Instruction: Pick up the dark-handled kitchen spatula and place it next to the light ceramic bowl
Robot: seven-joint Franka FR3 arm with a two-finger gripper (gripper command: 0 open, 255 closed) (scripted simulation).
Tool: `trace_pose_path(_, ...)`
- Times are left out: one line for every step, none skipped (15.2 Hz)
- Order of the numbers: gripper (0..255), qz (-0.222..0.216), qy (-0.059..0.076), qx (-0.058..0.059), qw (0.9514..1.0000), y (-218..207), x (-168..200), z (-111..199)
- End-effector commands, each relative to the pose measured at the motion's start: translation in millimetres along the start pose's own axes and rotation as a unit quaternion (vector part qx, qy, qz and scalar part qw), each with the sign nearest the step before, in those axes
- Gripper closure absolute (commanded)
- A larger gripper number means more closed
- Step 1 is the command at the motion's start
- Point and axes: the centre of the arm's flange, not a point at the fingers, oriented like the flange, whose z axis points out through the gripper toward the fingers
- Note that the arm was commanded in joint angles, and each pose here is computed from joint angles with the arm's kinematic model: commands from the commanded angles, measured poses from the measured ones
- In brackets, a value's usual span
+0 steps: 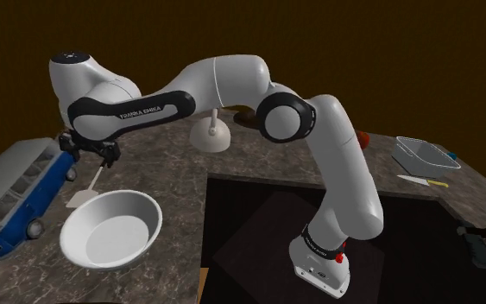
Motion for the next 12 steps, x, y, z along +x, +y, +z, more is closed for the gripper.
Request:
trace_pose_path(0,-0.012,-0.020,-0.043,0.9988,-0.5,-3.4,44.1)
trace_pose_path(0,-0.012,-0.020,-0.043,0.9988,-1.7,-2.9,30.9)
trace_pose_path(0,-0.012,-0.020,-0.043,0.9988,-2.8,-2.4,17.8)
trace_pose_path(0,-0.012,-0.020,-0.043,0.9988,-3.7,-2.0,7.4)
trace_pose_path(0,-0.012,-0.020,-0.043,0.9988,-3.7,-2.0,7.4)
trace_pose_path(0,-0.012,-0.019,-0.043,0.9988,-3.7,-2.0,7.4)
trace_pose_path(0,-0.012,-0.019,-0.043,0.9988,-3.8,-2.0,7.4)
trace_pose_path(0,-0.012,-0.019,-0.043,0.9988,-3.7,-2.0,7.4)
trace_pose_path(0,-0.012,-0.019,-0.043,0.9988,-3.7,-2.0,7.4)
trace_pose_path(0,-0.012,-0.019,-0.043,0.9988,-3.7,-2.0,7.4)
trace_pose_path(0,-0.012,-0.019,-0.043,0.9988,-3.7,-2.0,7.4)
trace_pose_path(0,-0.012,-0.019,-0.043,0.9988,-3.7,-2.0,7.4)
